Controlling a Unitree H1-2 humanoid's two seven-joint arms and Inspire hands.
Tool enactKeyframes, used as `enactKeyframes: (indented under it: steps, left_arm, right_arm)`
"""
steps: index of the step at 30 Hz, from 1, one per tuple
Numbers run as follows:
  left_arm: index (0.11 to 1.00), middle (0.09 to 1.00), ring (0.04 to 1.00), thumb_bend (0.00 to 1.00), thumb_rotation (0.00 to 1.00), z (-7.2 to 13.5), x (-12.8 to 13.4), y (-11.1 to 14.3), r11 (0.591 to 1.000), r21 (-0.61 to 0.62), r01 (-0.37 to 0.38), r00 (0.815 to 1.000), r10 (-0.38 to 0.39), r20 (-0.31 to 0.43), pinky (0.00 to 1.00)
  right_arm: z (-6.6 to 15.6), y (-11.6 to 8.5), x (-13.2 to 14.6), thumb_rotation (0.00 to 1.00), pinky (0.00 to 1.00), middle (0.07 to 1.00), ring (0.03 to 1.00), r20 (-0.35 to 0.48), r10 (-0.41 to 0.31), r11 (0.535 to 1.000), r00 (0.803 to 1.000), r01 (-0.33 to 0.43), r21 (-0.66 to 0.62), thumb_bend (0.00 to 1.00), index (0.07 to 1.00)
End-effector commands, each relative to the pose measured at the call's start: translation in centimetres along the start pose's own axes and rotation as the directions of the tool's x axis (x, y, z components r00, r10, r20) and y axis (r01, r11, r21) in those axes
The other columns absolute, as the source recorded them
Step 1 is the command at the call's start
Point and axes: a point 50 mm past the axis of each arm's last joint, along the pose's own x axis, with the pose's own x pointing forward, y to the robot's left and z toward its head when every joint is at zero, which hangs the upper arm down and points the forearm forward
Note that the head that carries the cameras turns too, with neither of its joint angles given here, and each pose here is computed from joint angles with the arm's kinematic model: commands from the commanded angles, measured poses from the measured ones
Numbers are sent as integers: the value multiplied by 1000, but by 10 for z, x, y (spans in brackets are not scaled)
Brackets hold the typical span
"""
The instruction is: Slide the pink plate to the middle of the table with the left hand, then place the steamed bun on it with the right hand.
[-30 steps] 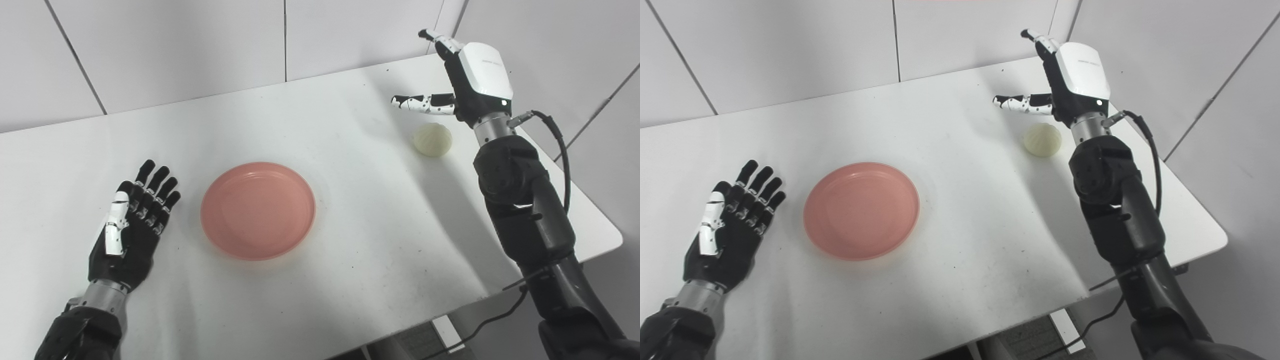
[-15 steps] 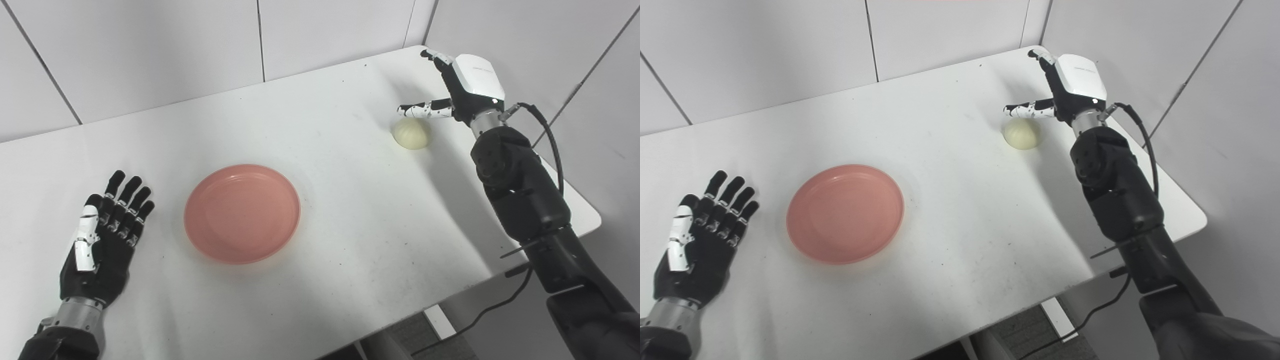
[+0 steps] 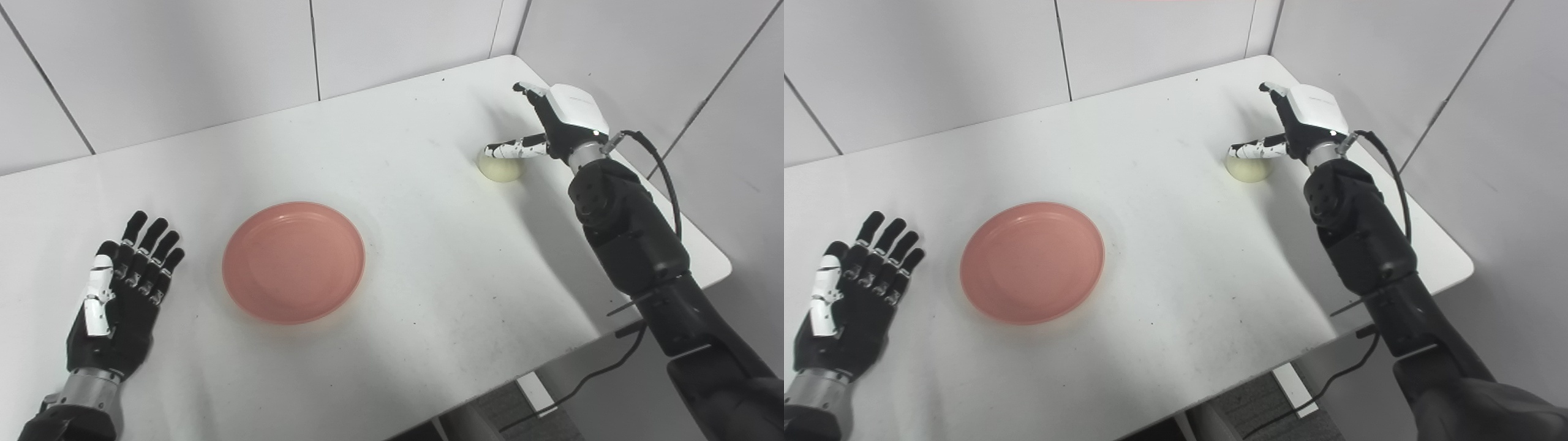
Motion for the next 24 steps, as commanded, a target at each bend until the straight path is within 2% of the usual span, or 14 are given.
enactKeyframes:
  steps: [1,7,12,15,24]
  left_arm:
    - [968,969,968,408,1000,-25,-17,12,998,-22,-59,992,56,-117,976]
    - [968,970,970,402,1000,-24,-17,11,998,-21,-62,991,59,-117,982]
    - [971,978,977,394,1000,-24,-17,11,998,-13,-58,991,56,-124,988]
    - [971,978,977,393,1000,-24,-17,11,998,-12,-56,991,54,-122,988]
    - [966,973,971,403,1000,-23,-18,9,998,-21,-53,992,50,-118,981]
  right_arm:
    - [6,-20,1,477,693,890,837,36,-49,999,998,49,-3,867,873]
    - [10,-17,-2,464,693,888,831,51,-19,1000,999,20,-6,860,865]
    - [13,-16,-1,517,724,893,841,15,61,997,998,-61,-46,844,878]
    - [13,-16,0,515,729,896,851,-1,93,994,996,-93,-57,837,884]
    - [12,-14,4,426,708,879,841,-24,111,991,994,-113,-75,846,866]
